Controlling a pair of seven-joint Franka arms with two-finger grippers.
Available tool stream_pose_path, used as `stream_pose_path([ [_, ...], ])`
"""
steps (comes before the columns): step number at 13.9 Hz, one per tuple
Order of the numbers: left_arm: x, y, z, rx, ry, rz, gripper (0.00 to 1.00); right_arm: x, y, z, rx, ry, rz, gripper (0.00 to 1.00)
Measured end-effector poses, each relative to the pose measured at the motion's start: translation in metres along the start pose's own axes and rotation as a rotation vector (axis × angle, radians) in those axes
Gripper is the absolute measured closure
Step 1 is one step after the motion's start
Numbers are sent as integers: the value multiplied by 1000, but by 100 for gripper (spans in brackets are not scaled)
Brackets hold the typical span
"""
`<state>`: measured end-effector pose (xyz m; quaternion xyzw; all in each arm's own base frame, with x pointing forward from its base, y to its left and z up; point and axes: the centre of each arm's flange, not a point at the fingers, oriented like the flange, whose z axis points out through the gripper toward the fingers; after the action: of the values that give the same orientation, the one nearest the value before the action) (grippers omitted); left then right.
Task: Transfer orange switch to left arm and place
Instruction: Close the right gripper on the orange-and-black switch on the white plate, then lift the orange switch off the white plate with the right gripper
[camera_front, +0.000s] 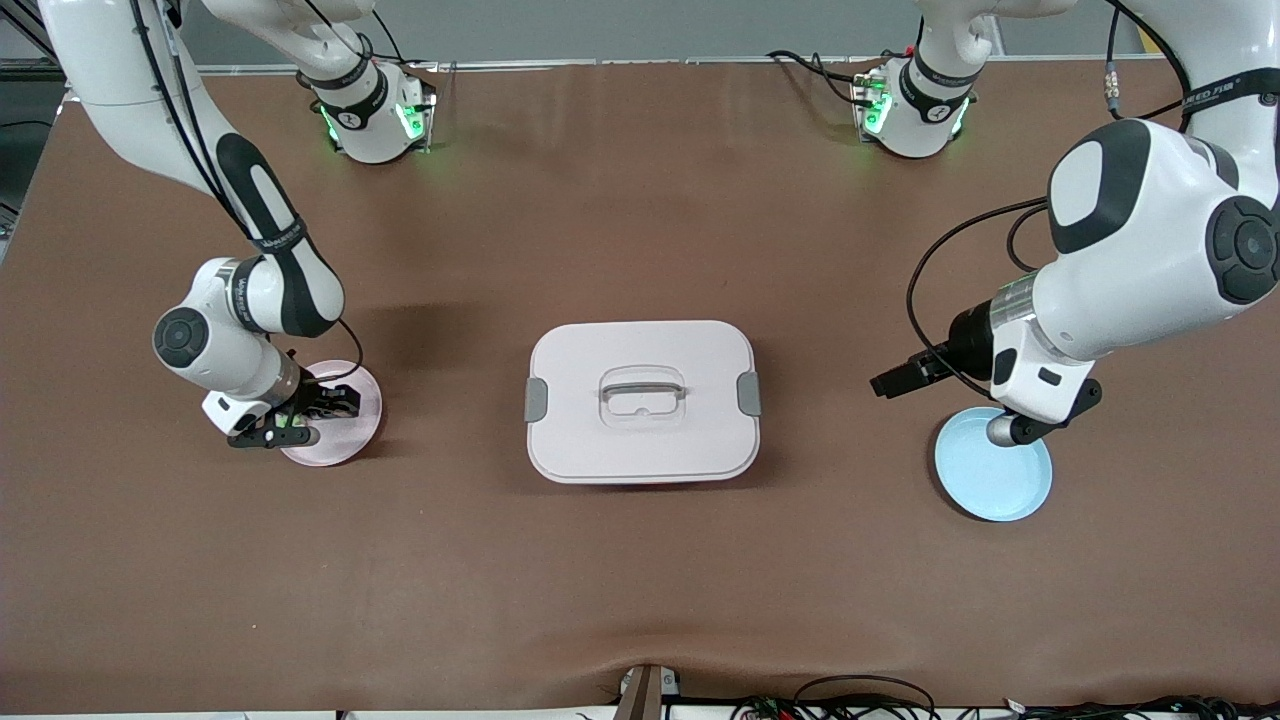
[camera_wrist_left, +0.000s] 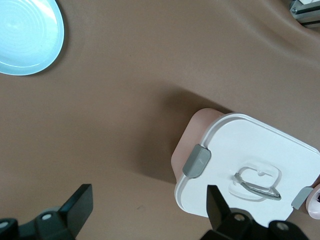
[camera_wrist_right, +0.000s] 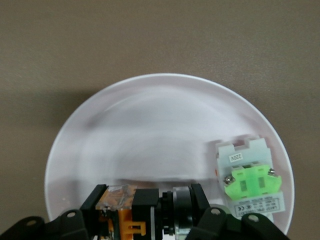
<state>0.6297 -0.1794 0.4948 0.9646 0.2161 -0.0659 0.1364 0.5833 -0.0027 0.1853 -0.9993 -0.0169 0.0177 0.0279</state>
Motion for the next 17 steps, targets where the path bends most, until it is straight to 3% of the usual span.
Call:
stream_pose_path([
  [6,0,0,-1,-1,1,0,0,27,-13,-63,114,-151,68,27],
  [10,0,-1,-4,-3,5,-2,0,39,-33,-116,137,-226,175,27],
  [17,1,-3,-6,-4,5,-5,0,51,-160,-183,158,-247,433,27],
])
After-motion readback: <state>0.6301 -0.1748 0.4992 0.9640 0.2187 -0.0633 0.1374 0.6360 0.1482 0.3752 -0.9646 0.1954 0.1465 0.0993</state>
